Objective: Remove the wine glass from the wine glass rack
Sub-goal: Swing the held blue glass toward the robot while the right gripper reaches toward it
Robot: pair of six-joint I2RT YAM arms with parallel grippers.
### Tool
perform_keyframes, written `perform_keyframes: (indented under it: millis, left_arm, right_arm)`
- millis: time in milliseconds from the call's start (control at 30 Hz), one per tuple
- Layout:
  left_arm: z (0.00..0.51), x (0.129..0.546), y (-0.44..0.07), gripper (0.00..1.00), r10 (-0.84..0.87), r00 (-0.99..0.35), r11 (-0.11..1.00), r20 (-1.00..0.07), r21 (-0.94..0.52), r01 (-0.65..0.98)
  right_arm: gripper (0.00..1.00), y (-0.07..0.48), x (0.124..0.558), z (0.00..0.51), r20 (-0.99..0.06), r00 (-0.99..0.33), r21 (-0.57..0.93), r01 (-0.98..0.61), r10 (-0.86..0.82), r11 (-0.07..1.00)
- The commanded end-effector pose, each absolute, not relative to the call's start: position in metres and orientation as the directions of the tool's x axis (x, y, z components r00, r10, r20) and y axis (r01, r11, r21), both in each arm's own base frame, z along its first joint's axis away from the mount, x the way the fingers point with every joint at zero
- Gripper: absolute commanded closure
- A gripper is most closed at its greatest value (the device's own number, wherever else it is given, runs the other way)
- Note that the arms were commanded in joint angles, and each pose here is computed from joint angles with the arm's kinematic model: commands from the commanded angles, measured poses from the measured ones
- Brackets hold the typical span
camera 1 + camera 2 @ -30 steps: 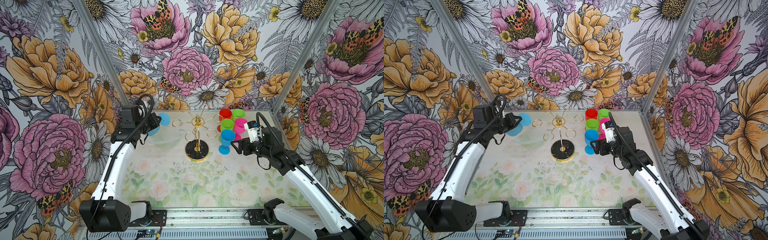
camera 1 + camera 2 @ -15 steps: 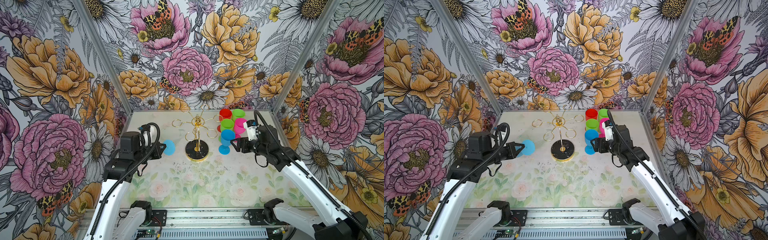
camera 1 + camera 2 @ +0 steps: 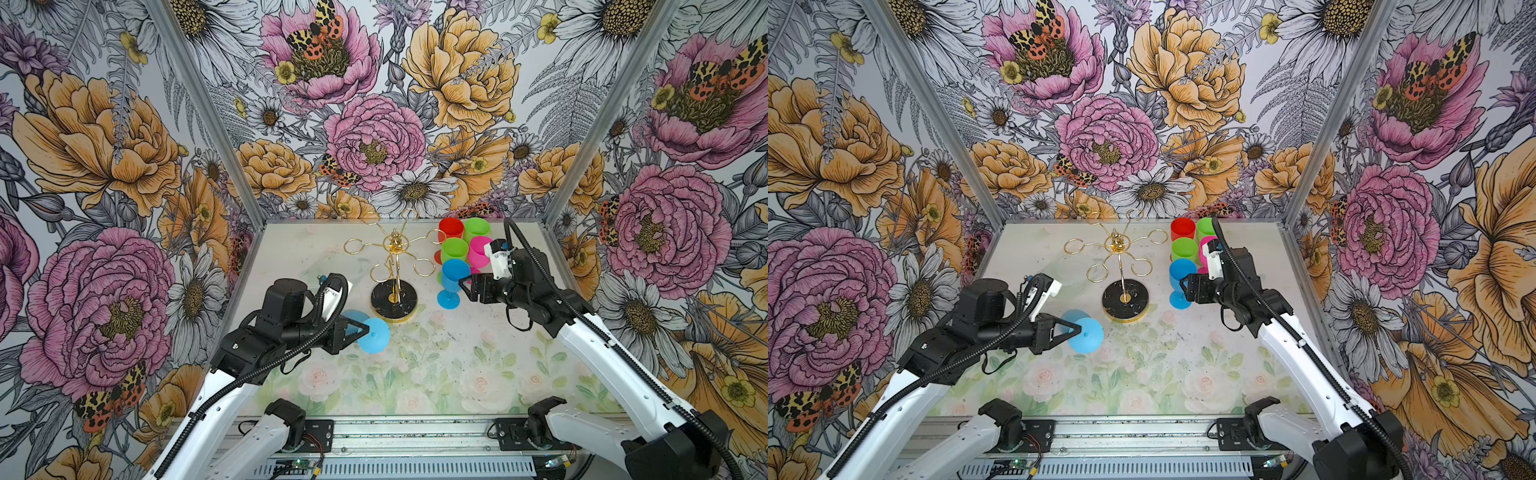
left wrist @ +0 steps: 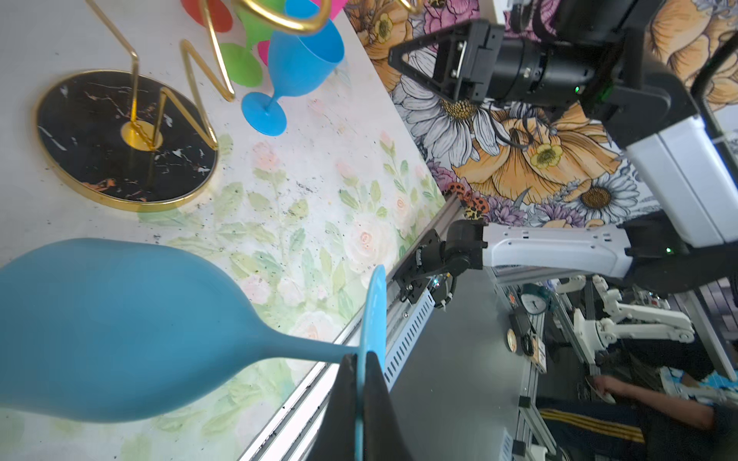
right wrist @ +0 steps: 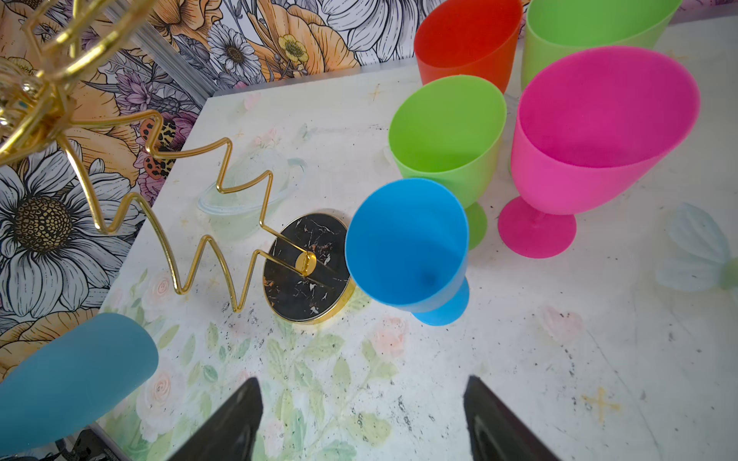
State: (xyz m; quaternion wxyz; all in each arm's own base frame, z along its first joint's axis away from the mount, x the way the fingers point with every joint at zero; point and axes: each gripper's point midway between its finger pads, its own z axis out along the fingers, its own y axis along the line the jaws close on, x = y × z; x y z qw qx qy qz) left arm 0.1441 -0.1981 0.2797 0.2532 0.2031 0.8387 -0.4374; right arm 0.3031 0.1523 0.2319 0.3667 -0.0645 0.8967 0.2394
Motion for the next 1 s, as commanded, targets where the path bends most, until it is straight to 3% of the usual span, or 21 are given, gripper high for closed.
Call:
perform_keyframes:
  millis: [0, 233, 367, 533, 767, 967]
  left_arm:
    - [0.295, 0.135, -0.214, 1.0, 0.173, -0.727, 0.475, -0.665, -0.59, 0.653]
    - [0.319, 0.119, -0.252, 1.0, 0.174, -0.517, 0.336, -0.838, -0.443, 0.831]
    - [0.315, 0.107, -0.27, 1.0, 0.215, -0.41, 0.261, -0.886, -0.352, 0.899]
    - [0.295, 0.096, -0.289, 1.0, 0.316, -0.317, 0.198, -0.894, -0.265, 0.944]
    - [0.267, 0.11, -0.3, 1.0, 0.443, -0.1, 0.227, -0.891, 0.004, 0.974]
    - [0.243, 0.109, -0.307, 1.0, 0.548, 0.109, 0.137, -0.829, 0.217, 0.966]
  right_arm:
    - [0.21, 0.157, 0.308, 0.243, -0.697, -0.712, 0.409, -0.301, 0.082, 0.861]
    - [0.21, 0.162, 0.306, 0.243, -0.687, -0.723, 0.426, -0.314, 0.077, 0.848]
    - [0.22, 0.165, 0.304, 0.244, -0.677, -0.732, 0.441, -0.328, 0.07, 0.836]
    - [0.22, 0.166, 0.303, 0.241, -0.647, -0.76, 0.447, -0.312, 0.063, 0.838]
    - [0.25, 0.169, 0.298, 0.245, -0.559, -0.827, 0.473, -0.253, 0.065, 0.844]
    - [0.25, 0.175, 0.293, 0.243, -0.52, -0.853, 0.492, -0.26, 0.041, 0.831]
